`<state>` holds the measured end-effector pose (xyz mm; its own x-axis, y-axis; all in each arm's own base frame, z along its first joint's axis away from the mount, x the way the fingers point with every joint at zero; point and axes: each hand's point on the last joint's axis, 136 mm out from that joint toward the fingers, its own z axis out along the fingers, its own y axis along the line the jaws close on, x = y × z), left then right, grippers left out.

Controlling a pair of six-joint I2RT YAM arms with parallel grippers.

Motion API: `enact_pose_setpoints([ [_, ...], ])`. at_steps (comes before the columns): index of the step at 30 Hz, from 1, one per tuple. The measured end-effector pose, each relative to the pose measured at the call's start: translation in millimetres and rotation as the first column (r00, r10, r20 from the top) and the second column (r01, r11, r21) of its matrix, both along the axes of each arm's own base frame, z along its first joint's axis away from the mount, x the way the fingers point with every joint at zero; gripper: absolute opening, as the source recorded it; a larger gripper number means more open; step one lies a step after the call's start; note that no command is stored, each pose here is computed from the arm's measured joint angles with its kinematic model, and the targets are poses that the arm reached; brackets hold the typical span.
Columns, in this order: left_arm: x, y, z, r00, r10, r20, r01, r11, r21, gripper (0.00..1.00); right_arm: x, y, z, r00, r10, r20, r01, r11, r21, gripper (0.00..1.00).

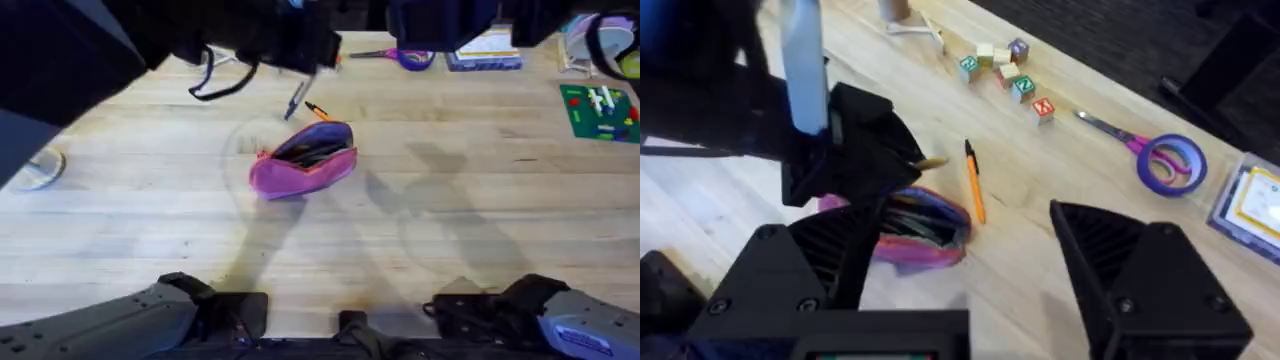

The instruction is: Unzip the bag, pick up the pens from the table one at a time and place them inside, then zip the bag closed.

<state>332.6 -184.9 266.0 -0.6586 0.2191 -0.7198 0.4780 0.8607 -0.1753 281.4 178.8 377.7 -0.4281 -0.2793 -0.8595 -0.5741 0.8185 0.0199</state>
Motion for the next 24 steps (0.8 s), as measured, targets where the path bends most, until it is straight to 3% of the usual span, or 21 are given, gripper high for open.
enact_pose_setpoints([
  [6,-22.7,-20.3,-13.8,0.988,-0.155,-0.021,0.156,0.984,0.082,0.045,-13.5,-7.8,1.5,1.000,0.000,-0.008,0.000,1.000,-0.005,0.998],
  [9,-23.9,-26.4,-19.9,0.980,-0.198,-0.024,0.199,0.974,0.105,0.045,-21.4,-12.2,-1.1,1.000,0.000,-0.025,0.000,1.000,-0.014,0.997],
  [15,-14.3,-45.1,-57.6,0.941,-0.332,-0.068,0.338,0.930,0.143,0.045,-40.1,-22.9,7.8,1.000,0.000,-0.006,0.000,1.000,-0.003,0.998],
  [20,-15.9,-53.4,-90.7,0.915,-0.368,-0.168,0.390,0.912,0.125,0.045,-41.3,-23.7,8.7,1.000,0.000,-0.004,0.000,1.000,-0.002,0.998],
  [24,-21.3,-49.1,-114.7,0.898,-0.357,-0.258,0.400,0.905,0.142,0.045,-41.3,-23.7,8.7,1.000,0.000,-0.004,0.000,1.000,-0.002,0.998],
])
